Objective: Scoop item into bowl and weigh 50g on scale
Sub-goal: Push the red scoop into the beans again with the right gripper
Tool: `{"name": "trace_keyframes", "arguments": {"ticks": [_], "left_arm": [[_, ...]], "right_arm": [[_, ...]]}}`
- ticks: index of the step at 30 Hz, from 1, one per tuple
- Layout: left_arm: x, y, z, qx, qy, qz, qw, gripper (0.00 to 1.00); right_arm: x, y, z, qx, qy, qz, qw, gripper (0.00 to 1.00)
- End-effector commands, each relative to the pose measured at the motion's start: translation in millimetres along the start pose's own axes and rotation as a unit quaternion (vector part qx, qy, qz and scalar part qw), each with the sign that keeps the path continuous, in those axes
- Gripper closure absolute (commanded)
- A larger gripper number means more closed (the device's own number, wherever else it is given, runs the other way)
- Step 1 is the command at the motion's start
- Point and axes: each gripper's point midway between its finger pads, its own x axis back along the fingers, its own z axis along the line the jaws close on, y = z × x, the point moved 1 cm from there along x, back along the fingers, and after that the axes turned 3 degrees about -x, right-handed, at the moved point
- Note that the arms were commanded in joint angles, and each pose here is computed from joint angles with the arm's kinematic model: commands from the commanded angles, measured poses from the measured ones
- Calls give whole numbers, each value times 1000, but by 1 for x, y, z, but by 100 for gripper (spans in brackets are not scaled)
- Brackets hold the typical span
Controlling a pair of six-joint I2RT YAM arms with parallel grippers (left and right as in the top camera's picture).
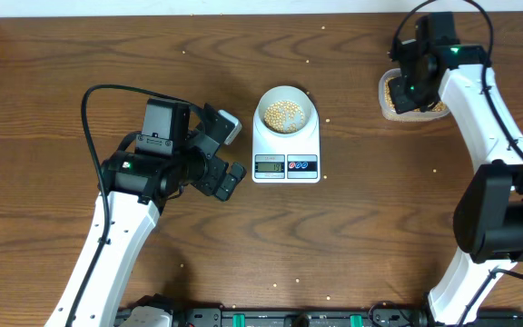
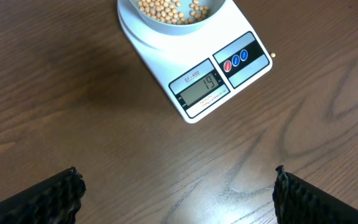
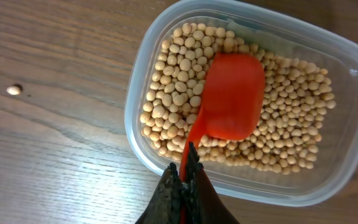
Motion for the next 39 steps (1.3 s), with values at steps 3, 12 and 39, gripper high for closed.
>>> {"name": "trace_keyframes", "arguments": {"ticks": [3, 12, 39], "left_arm": [[6, 8, -2, -12, -2, -13, 1000, 1], [6, 8, -2, -12, -2, -13, 1000, 1], [6, 8, -2, -12, -2, -13, 1000, 1]], "right_arm": [[21, 11, 16, -23, 108, -41, 993, 99], [36, 3, 2, -74, 205, -52, 975, 99], [36, -24, -42, -161, 223, -37, 961, 99]]}}
